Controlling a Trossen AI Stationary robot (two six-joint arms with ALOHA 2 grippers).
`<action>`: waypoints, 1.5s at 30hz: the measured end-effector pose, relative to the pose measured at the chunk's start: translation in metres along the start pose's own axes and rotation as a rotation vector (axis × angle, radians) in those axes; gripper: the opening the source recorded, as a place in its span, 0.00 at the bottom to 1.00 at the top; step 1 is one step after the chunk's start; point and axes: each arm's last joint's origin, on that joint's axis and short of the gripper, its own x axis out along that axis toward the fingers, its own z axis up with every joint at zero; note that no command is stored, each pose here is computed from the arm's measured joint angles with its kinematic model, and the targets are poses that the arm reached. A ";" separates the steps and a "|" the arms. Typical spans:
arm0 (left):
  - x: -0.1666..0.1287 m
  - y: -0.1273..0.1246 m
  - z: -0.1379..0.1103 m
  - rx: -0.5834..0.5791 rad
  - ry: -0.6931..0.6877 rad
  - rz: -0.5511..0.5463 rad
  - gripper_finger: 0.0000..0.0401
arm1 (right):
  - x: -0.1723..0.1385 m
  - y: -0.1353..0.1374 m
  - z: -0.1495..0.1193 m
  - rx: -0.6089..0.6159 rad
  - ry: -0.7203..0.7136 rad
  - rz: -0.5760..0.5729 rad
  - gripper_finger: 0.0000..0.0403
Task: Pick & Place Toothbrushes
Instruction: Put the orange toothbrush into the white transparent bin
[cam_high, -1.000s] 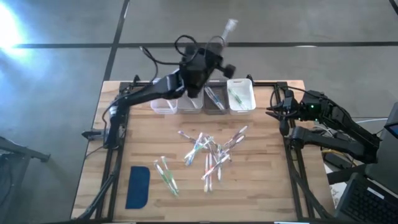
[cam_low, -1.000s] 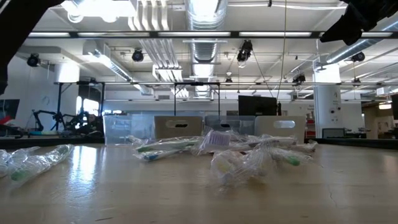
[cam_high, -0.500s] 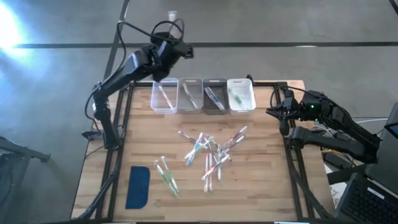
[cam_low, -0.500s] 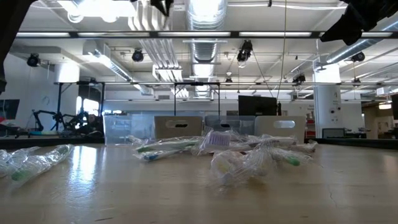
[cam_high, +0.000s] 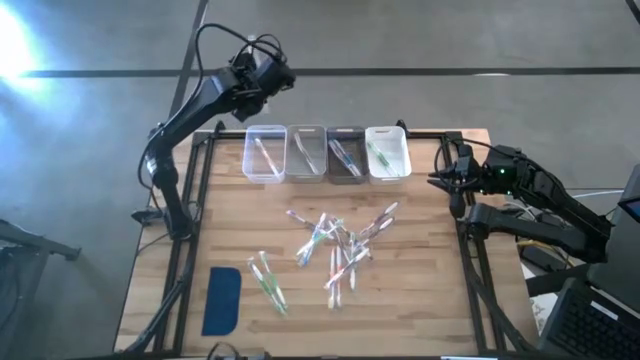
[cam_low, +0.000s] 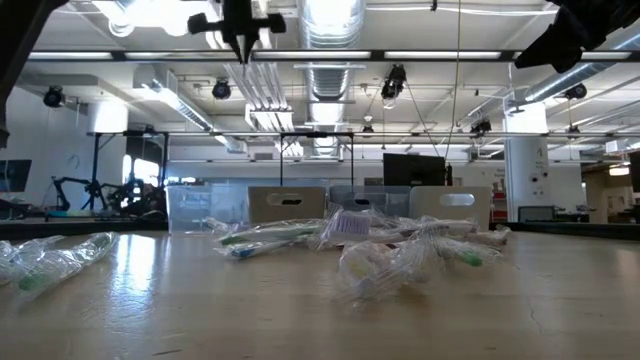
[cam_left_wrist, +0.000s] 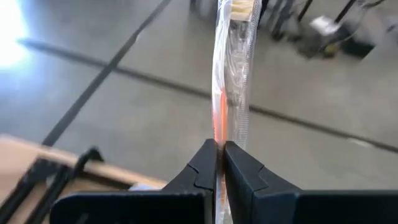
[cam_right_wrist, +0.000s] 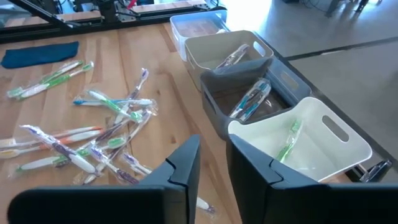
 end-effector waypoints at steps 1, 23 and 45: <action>0.006 0.001 -0.002 -0.008 0.027 0.011 0.04 | 0.000 0.000 0.000 0.000 0.000 0.000 0.20; 0.098 0.029 -0.097 -0.111 0.467 0.270 0.04 | 0.000 0.000 0.000 0.000 -0.001 0.001 0.34; 0.148 0.058 -0.165 -0.241 0.572 0.305 0.04 | 0.000 0.000 0.000 0.000 0.000 0.001 0.46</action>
